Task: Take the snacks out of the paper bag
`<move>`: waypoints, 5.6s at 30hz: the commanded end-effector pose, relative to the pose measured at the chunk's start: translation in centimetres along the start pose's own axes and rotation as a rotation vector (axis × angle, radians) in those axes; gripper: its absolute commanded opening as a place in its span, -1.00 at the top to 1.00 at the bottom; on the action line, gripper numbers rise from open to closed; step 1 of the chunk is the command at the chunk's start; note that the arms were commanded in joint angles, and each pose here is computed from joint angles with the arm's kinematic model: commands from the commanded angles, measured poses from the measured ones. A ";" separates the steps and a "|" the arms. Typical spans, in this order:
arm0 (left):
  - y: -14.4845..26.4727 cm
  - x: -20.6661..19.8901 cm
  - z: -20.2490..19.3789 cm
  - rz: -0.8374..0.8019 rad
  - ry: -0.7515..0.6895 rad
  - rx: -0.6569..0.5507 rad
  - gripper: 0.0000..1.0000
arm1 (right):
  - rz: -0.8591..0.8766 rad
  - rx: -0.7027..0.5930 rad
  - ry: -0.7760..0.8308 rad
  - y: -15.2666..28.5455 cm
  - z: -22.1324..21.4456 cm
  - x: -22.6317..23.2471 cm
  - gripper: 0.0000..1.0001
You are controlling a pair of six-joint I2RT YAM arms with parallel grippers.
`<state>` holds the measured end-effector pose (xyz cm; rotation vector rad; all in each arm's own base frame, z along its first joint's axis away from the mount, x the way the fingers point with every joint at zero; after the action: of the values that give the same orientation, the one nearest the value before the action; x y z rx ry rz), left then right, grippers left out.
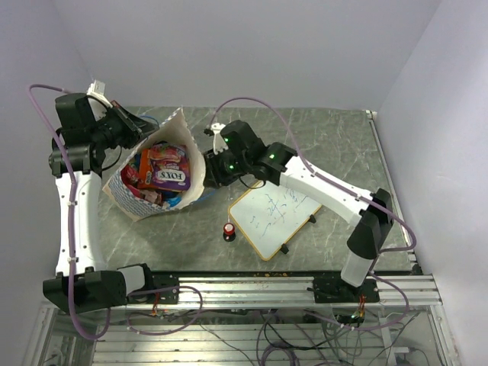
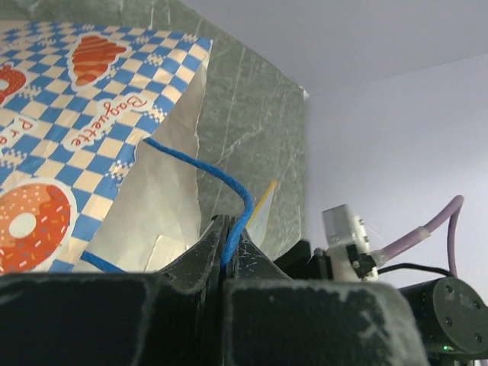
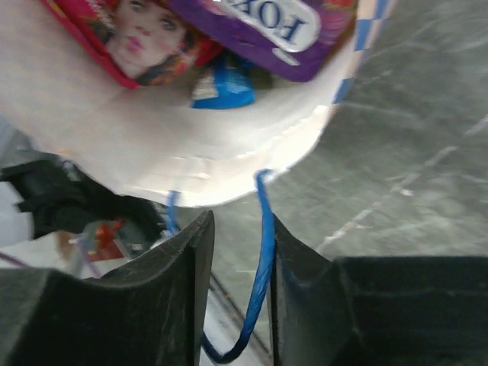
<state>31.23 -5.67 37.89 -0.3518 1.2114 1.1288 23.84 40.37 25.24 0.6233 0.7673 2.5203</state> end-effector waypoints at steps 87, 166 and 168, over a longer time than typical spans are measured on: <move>5.7 -1.5 -3.9 0.075 0.081 0.030 0.86 | -0.190 -0.347 0.123 -11.7 8.4 2.2 1.00; 3.7 -2.0 -1.3 0.100 -0.027 0.063 0.86 | -0.980 -0.111 -0.173 -4.0 1.0 -36.0 1.00; 3.7 -1.9 -1.5 0.094 -0.026 0.071 0.86 | -0.970 -0.102 -0.175 -4.4 0.9 -36.0 0.97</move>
<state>28.43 -5.22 38.92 -0.2416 1.2909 1.2315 53.55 25.36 10.94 0.3303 0.6846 1.5765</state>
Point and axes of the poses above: each gripper's point midway between its finger pads, its own y axis back along the fingers, its own x axis along the line the jaws close on, z = x × y, the point moved 3 cm from there along y, back along the fingers, and after that the axes turned 10 degrees about y, right-handed, at the moved point
